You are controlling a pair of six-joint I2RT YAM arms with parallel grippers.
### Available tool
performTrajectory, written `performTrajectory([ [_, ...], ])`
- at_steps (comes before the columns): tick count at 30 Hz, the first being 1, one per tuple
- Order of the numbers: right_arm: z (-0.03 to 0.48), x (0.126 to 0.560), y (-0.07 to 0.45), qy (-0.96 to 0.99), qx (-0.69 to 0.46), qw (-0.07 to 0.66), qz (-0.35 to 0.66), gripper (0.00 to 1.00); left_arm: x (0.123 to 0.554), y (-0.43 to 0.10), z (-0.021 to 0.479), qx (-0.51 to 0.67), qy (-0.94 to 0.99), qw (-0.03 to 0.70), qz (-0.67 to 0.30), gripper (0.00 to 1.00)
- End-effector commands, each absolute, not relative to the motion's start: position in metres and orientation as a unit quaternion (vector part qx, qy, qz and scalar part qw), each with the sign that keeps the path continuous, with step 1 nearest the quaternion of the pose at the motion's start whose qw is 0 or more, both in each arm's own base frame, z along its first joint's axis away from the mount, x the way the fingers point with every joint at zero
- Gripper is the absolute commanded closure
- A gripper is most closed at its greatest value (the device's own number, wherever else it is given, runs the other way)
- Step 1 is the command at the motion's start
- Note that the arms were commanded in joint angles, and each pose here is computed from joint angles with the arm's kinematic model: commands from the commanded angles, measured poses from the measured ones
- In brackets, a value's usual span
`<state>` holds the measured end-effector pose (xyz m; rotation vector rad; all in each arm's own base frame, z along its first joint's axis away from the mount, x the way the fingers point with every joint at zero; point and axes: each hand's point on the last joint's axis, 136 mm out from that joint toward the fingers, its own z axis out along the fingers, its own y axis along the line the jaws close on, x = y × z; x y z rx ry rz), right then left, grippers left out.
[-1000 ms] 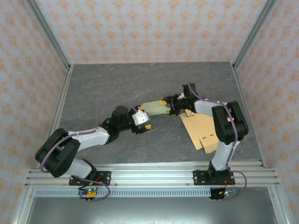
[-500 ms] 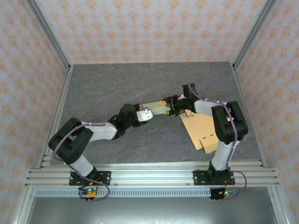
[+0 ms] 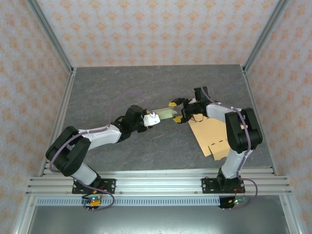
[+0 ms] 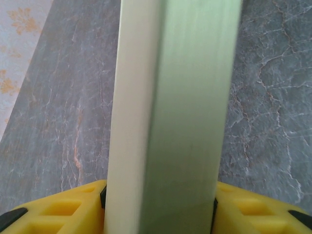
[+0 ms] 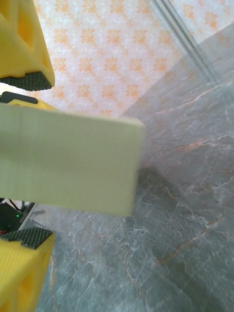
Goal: Fold the paper box
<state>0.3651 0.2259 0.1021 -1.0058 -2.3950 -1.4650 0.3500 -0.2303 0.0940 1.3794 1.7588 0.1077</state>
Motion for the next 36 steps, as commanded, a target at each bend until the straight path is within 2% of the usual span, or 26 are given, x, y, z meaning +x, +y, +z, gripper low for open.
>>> performTrajectory([
  [1,0.121,0.363,0.204,-0.825,-0.326,0.017,-0.461,0.22,0.337,-0.232,0.113,0.564,0.716,0.410,0.021,0.50],
  [4,0.132,0.372,0.192,-0.826,-0.306,-0.038,-0.472,0.21,0.333,-0.236,0.128,0.561,0.716,0.416,0.004,0.50],
  [7,0.135,0.377,0.181,-0.831,-0.278,-0.101,-0.470,0.21,0.322,-0.239,0.132,0.572,0.724,0.385,-0.023,0.50],
  [11,0.133,0.373,0.160,-0.868,-0.215,-0.191,-0.404,0.20,0.320,-0.235,0.127,0.573,0.732,0.367,-0.022,0.50],
  [15,0.141,0.368,0.146,-0.879,-0.138,-0.281,-0.359,0.20,0.322,-0.240,0.120,0.551,0.746,0.367,-0.077,0.50],
  [20,0.152,0.346,0.156,-0.874,0.060,-0.404,-0.262,0.20,0.329,-0.242,0.124,0.509,0.751,0.393,-0.153,0.51],
  [22,0.150,0.341,0.164,-0.874,0.119,-0.411,-0.228,0.21,0.330,-0.241,0.125,0.502,0.746,0.404,-0.167,0.51],
  [28,0.148,0.346,0.189,-0.873,0.224,-0.389,-0.190,0.31,0.329,-0.243,0.114,0.521,0.742,0.387,-0.168,0.55],
  [32,0.149,0.352,0.205,-0.842,0.287,-0.412,-0.198,0.36,0.327,-0.242,0.115,0.522,0.738,0.392,-0.169,0.54],
  [36,0.144,0.357,0.209,-0.842,0.325,-0.390,-0.185,0.48,0.329,-0.243,0.114,0.522,0.742,0.384,-0.169,0.54],
])
